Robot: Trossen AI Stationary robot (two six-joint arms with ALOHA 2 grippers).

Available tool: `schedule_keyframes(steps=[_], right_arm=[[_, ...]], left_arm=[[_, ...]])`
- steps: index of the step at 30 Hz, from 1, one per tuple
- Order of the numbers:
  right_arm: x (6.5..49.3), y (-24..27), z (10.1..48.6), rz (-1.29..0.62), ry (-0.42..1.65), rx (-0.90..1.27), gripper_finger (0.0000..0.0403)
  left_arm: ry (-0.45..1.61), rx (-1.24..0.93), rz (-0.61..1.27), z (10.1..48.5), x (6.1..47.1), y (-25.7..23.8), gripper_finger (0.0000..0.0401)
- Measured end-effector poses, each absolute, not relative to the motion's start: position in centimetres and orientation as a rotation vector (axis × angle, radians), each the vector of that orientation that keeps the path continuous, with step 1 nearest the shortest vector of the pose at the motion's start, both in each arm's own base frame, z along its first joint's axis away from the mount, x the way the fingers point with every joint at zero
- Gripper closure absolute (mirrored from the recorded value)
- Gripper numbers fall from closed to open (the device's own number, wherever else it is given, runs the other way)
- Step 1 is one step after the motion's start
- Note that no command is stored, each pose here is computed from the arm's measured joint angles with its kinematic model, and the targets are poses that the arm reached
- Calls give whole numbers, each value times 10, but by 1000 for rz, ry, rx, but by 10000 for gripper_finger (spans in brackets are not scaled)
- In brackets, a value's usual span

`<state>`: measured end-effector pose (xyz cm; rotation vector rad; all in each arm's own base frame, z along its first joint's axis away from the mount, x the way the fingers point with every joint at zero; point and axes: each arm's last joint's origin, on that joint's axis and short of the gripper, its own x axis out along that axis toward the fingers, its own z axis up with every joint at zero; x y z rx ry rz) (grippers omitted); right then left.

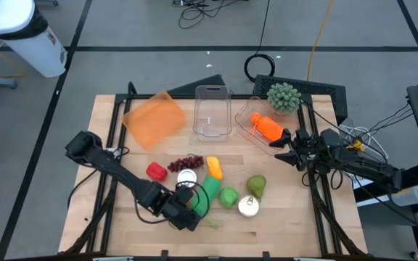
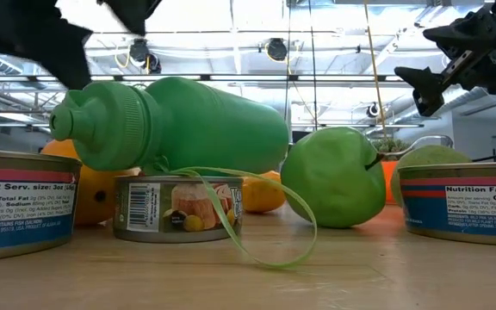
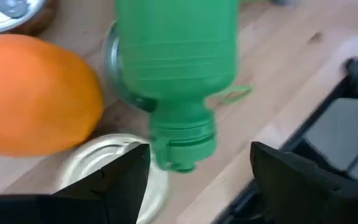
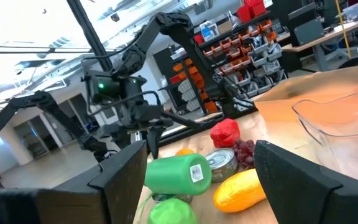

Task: Pick & Place Food Item
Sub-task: Put the green tumbler into the right transparent bin

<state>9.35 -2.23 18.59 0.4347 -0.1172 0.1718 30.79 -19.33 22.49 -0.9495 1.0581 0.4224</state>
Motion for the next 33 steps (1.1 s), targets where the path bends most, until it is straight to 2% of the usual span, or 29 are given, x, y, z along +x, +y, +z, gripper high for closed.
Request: schedule_keyframes(steps=[9,16,30,33], right_arm=[[94,-22,185,172,-112,436,124],[94,-22,185,173,-107,438,124],[96,-23,184,168,-90,446,124],[97,-23,183,167,-83,450,124]], left_arm=[[1054,-929,450,215,315,-189,116],[1042,-915,379,209,325,-192,116],[1148,-928,402,182,336,-187,116],[1169,-936,380,182,338,-185,130]])
